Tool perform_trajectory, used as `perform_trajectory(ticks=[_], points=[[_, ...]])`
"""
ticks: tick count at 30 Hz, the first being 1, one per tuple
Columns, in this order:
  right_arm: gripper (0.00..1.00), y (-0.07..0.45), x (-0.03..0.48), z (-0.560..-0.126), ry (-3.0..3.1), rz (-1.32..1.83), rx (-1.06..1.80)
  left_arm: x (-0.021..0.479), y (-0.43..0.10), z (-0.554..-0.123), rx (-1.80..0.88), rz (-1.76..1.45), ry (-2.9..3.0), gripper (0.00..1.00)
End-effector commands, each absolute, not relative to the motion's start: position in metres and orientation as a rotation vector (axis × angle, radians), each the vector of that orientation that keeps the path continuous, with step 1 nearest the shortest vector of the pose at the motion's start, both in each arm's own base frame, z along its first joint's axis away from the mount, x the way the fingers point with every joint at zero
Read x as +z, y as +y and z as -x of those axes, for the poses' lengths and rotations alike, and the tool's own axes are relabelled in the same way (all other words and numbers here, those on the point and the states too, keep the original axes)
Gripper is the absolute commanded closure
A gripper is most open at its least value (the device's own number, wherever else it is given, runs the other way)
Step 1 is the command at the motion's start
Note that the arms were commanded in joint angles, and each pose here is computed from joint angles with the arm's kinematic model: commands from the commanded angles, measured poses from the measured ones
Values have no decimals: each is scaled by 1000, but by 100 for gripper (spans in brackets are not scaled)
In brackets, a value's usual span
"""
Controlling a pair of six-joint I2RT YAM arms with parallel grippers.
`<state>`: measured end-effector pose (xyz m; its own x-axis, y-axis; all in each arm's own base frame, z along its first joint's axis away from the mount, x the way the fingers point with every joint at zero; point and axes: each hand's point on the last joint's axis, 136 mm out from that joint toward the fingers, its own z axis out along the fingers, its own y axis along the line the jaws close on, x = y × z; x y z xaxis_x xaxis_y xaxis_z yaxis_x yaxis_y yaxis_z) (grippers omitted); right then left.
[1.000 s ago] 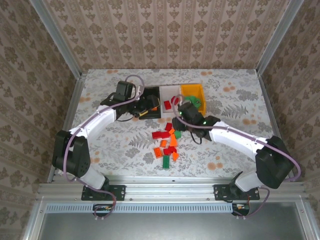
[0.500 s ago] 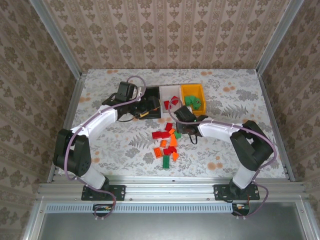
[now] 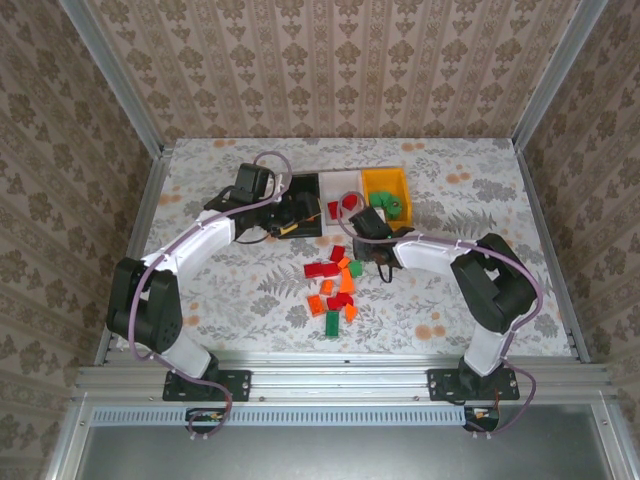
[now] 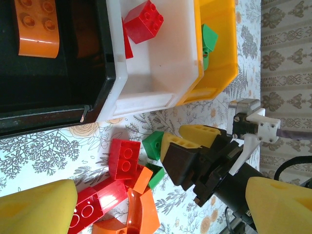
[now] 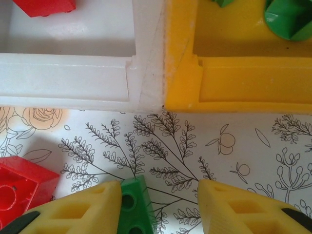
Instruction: Sort the legos into containers by color
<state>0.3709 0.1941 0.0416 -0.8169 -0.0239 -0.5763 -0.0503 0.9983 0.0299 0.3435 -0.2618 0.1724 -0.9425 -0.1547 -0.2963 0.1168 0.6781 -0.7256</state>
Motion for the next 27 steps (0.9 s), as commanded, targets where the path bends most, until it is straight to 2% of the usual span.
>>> perform_trajectory(ticks=[1, 9, 14, 20, 27], points=[[54, 168, 29, -352, 2569, 44, -34, 174, -265, -341, -1161, 26, 2562, 9], [54, 125, 59, -339, 2510, 18, -151, 172, -275, -333, -1169, -15, 2575, 9], [50, 147, 81, -336, 2484, 78, -30, 171, -276, -332, -1167, -21, 2578, 9], [38, 184, 53, -332, 2611, 223, 177, 172, -277, -331, -1149, -42, 2576, 9], [38, 171, 37, -336, 2630, 175, 88, 173, -280, -329, -1149, -58, 2576, 9]])
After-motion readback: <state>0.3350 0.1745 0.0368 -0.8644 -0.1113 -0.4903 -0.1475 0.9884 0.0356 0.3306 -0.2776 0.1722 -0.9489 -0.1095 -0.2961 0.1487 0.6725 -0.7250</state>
